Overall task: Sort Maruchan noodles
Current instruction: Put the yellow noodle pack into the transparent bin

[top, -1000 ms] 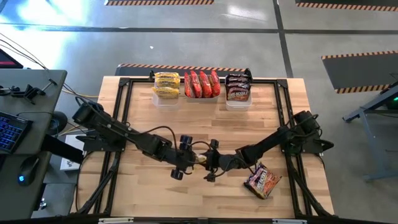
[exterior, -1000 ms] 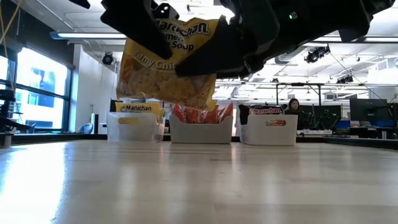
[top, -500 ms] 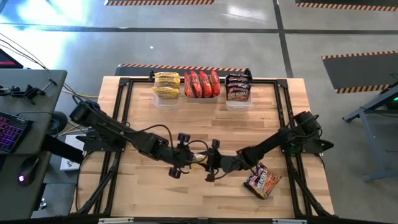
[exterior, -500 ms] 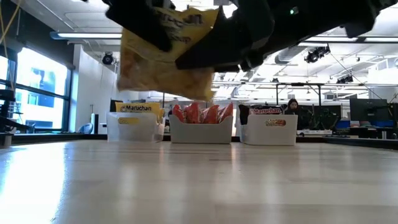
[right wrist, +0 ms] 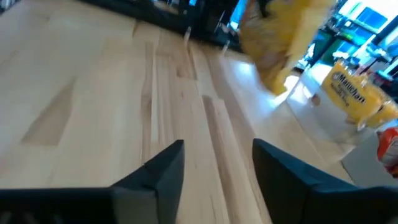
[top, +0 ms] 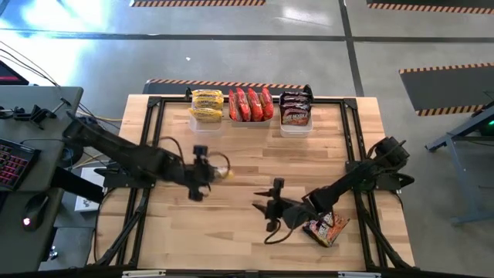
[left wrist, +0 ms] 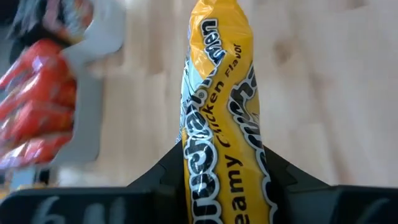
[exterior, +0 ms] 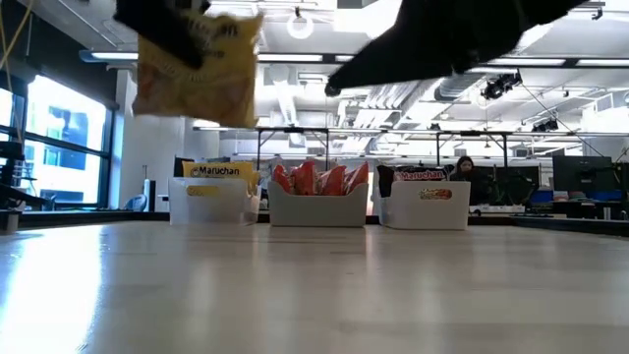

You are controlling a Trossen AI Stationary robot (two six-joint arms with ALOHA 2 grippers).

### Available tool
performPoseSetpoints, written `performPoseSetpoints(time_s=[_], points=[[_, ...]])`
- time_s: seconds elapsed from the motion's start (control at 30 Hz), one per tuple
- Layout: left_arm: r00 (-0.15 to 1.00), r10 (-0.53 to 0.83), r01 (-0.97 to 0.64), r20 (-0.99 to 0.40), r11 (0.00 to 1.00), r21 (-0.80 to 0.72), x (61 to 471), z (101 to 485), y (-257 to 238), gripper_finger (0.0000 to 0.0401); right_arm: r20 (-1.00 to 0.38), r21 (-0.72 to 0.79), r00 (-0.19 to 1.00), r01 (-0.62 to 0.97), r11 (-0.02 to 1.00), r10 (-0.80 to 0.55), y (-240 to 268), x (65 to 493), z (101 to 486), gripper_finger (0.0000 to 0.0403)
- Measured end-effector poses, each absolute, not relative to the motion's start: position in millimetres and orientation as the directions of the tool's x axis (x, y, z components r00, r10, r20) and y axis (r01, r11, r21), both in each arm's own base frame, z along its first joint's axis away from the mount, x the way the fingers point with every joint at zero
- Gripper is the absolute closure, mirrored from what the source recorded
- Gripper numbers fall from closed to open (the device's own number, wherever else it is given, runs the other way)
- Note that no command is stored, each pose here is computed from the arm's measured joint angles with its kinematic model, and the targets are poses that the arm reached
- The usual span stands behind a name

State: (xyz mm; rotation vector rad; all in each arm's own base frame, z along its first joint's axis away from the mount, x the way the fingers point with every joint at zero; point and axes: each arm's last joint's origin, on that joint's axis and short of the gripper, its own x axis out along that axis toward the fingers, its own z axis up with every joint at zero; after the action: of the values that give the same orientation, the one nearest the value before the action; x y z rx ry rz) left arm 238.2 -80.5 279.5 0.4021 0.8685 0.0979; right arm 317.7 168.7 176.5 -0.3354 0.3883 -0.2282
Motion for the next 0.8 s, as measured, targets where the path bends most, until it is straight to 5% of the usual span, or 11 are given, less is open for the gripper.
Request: performPoseSetpoints(time_s=[0.43, 0.8], points=[[0.675, 0.415, -0.100, -0.610, 0.871, 0.481, 183.8, 271.8, 45.1, 0.0306, -0.401, -0.343, 0.880, 0.113, 0.932, -0.255, 153.9, 323.6, 170.4, 0.0392], [0.660, 0.364, -0.108, -0.657, 0.912, 0.397, 172.8, 253.8, 131.5, 0.0306, -0.412, -0.350, 0.879, 0.093, 0.932, -0.242, 150.6, 325.3, 169.8, 0.0387]])
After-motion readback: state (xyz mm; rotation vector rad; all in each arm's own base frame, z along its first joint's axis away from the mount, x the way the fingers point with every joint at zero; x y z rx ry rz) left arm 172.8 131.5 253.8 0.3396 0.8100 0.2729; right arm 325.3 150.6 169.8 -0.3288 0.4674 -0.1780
